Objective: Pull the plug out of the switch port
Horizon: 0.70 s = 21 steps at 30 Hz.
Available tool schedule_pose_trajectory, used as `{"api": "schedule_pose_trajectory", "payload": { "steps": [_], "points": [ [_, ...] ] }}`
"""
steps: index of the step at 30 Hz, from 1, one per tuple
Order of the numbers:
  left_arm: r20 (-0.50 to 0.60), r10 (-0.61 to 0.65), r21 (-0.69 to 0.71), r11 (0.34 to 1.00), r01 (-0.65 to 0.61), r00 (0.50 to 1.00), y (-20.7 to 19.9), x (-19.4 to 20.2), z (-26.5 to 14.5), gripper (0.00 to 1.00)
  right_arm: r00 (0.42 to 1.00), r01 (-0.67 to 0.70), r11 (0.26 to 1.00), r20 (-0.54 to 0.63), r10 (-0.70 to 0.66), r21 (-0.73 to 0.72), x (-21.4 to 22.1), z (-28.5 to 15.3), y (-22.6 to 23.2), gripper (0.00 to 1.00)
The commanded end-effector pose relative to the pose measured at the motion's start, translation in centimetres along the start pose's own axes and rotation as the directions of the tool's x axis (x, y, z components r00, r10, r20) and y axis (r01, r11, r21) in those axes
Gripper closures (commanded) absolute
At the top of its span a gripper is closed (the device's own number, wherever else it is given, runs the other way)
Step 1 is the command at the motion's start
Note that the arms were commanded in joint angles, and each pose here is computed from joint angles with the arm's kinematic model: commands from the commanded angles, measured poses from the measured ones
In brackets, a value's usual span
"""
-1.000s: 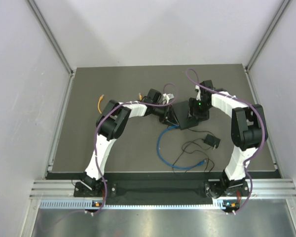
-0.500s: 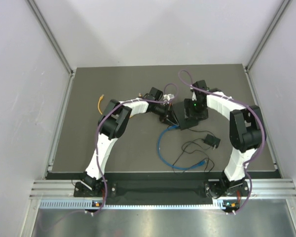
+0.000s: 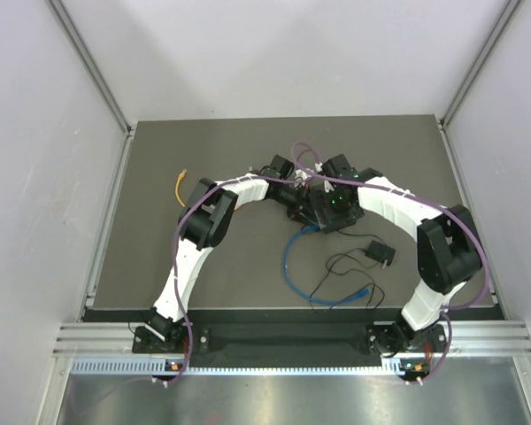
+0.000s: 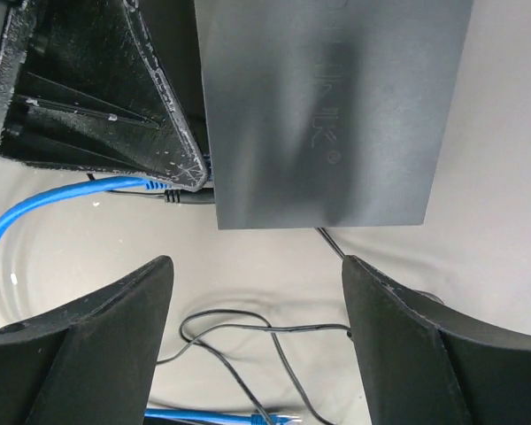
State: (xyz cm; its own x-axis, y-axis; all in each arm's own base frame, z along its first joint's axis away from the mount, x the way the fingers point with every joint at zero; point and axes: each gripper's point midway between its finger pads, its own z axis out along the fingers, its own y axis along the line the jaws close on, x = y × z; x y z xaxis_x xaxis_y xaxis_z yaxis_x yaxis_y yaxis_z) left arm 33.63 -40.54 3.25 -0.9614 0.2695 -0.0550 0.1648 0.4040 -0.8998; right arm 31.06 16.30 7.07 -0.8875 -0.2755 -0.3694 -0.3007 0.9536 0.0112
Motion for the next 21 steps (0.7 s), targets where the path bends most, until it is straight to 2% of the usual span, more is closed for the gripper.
{"api": "schedule_pose_trajectory", "payload": {
  "steps": [1, 13, 21],
  "points": [
    [0.017, -0.069, -0.153, 0.986, 0.071, 0.997, 4.8, 0.5, 0.3, 1.0, 0.999, 0.029, 0.999, -0.014, -0.029, 0.035, 0.1, 0.5, -0.5, 0.24],
    [0.015, -0.086, -0.173, 0.981, 0.087, 0.996, 4.9, 0.9, 0.1, 1.0, 0.999, 0.023, 0.998, -0.041, -0.021, 0.053, -0.2, 2.2, -0.6, 0.26],
    [0.004, -0.127, -0.274, 0.954, 0.123, 0.992, 6.5, 1.6, -0.3, 1.0, 0.998, -0.03, 0.986, -0.049, 0.038, 0.166, -0.5, 3.4, -2.5, 0.27]
  ]
}}
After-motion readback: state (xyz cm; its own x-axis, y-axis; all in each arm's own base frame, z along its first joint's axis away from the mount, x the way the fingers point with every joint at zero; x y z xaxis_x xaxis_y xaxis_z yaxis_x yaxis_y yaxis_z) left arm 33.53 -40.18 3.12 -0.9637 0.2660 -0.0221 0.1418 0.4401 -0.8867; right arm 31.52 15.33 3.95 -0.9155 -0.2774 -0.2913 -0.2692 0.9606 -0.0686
